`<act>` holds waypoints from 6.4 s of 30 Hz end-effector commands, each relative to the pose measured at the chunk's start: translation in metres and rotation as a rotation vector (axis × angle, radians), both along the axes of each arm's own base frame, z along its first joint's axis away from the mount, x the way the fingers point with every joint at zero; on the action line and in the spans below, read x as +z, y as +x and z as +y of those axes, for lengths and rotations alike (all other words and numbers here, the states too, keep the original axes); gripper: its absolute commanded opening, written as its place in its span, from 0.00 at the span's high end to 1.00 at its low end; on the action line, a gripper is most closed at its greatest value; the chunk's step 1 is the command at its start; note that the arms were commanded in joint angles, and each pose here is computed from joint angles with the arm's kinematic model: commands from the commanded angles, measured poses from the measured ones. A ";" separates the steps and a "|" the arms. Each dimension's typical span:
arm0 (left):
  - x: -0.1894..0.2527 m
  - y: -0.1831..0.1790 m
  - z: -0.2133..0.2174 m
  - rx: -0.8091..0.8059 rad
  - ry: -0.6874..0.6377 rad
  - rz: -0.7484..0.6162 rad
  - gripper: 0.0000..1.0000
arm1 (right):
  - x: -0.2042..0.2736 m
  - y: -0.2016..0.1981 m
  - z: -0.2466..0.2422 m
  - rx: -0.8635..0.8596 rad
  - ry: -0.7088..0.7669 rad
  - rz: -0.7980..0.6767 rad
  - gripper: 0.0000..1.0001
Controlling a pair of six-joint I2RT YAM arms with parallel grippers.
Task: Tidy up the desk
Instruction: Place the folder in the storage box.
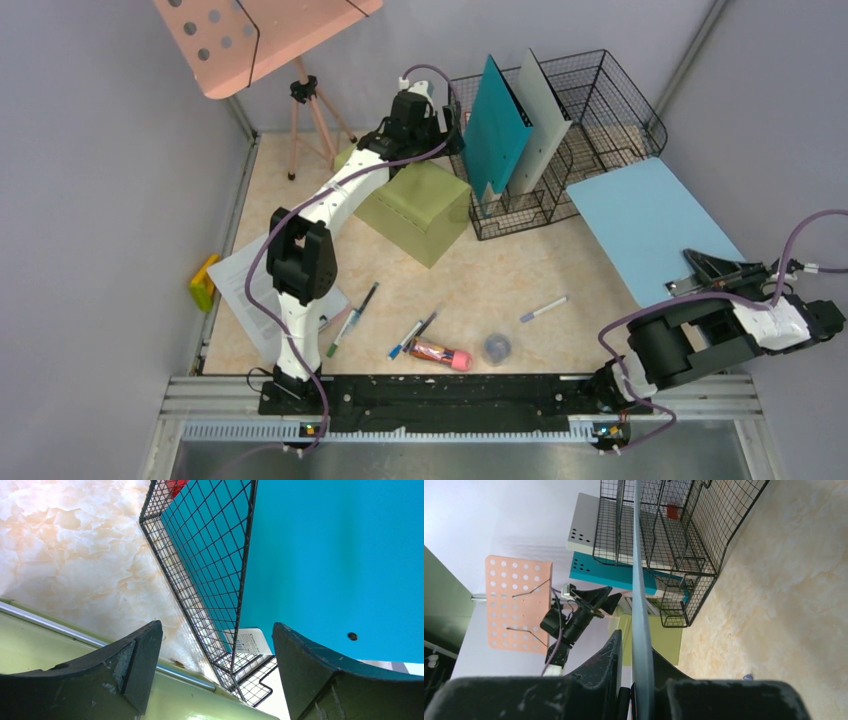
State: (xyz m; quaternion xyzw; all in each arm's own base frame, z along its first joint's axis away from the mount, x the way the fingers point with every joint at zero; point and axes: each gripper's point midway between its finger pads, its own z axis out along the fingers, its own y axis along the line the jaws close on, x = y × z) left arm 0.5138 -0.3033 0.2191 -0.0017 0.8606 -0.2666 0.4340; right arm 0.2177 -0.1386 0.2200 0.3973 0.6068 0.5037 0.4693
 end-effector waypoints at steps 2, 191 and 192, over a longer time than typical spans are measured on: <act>0.026 -0.004 0.006 -0.002 -0.009 -0.051 0.14 | 0.022 0.000 -0.010 0.004 -0.064 -0.080 1.00; -0.001 -0.003 -0.016 -0.088 0.063 -0.062 0.13 | -0.002 0.058 0.002 0.138 0.007 -0.005 1.00; -0.001 -0.001 -0.019 -0.090 0.074 -0.068 0.13 | -0.002 0.058 0.001 0.135 0.004 -0.005 1.00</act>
